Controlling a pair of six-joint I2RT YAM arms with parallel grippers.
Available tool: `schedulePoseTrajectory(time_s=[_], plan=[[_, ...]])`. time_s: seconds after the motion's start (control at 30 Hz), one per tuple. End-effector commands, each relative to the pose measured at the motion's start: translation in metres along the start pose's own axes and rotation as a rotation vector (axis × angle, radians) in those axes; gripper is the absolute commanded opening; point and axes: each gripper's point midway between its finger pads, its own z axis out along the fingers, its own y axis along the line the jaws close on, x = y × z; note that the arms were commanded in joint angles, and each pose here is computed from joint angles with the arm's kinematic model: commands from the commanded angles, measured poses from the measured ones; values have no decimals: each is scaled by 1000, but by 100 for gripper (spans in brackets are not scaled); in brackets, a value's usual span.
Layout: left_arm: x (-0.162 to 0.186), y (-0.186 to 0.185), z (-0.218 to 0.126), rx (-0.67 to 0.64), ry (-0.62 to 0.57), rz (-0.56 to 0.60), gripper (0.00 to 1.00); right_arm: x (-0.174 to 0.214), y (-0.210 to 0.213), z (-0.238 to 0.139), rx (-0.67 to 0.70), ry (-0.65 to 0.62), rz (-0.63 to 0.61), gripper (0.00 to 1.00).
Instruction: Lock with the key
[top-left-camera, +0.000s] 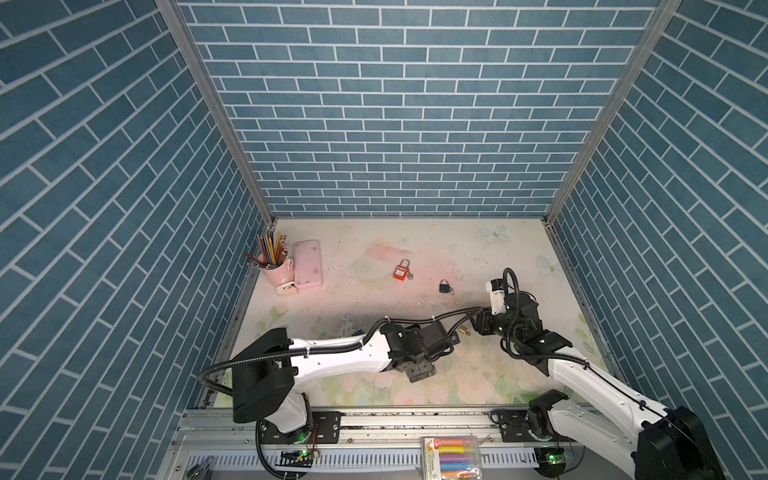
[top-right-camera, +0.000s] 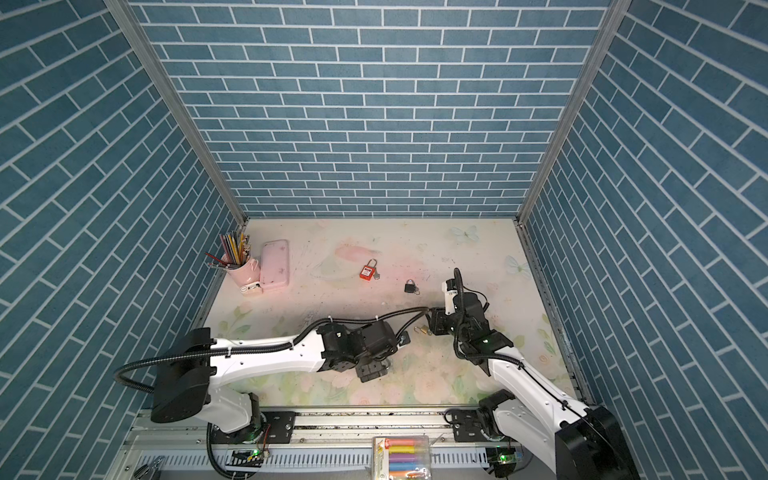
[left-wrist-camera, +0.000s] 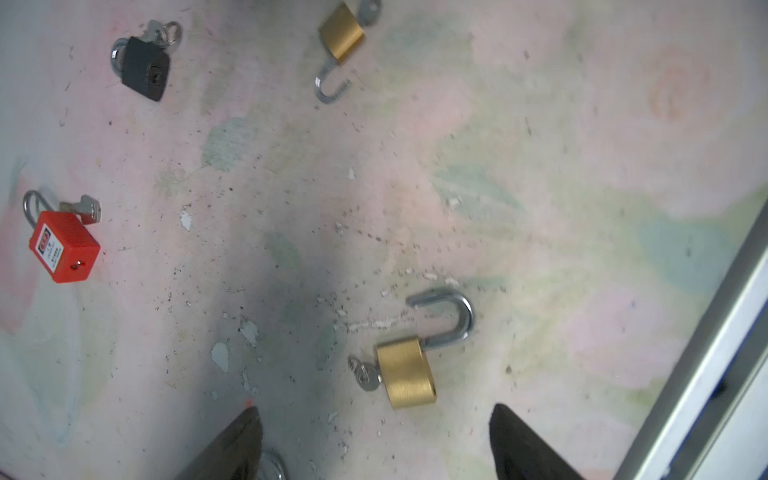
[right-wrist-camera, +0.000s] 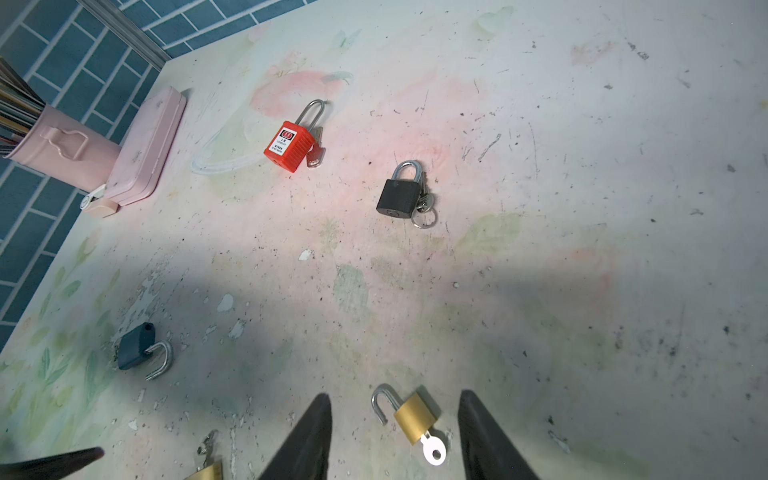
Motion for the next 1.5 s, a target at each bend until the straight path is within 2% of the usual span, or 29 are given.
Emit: schedulePoseTrajectory(time_s=[0.0, 0.1, 0.17, 0.23, 0.53, 0.8, 1.03, 1.33, 1.47], plan=[[-7, 7, -19, -69, -139, 351, 87, -5, 1, -1, -26, -14, 3, 50], [-12, -8, -33, -11, -260, 517, 87, -6, 0, -3, -38, -18, 4, 50], [-12, -5, -35, 25, -275, 520, 87, -6, -3, -3, -36, -16, 6, 50], [-4, -5, -29, 92, -232, 533, 86, -6, -6, -4, -33, -16, 11, 50], [5, -14, 8, 213, -104, 622, 82, -7, -9, -9, -58, -21, 26, 50], [16, -18, 39, 290, 0, 680, 72, 1, -14, -7, -56, -13, 41, 50], [22, -20, 49, 354, 45, 684, 64, 1, -19, -5, -52, -11, 53, 50], [33, -24, 59, 421, 118, 697, 45, 2, -25, -3, -48, -12, 71, 50], [32, -24, 59, 419, 117, 693, 42, 1, -25, -3, -53, -16, 78, 50]])
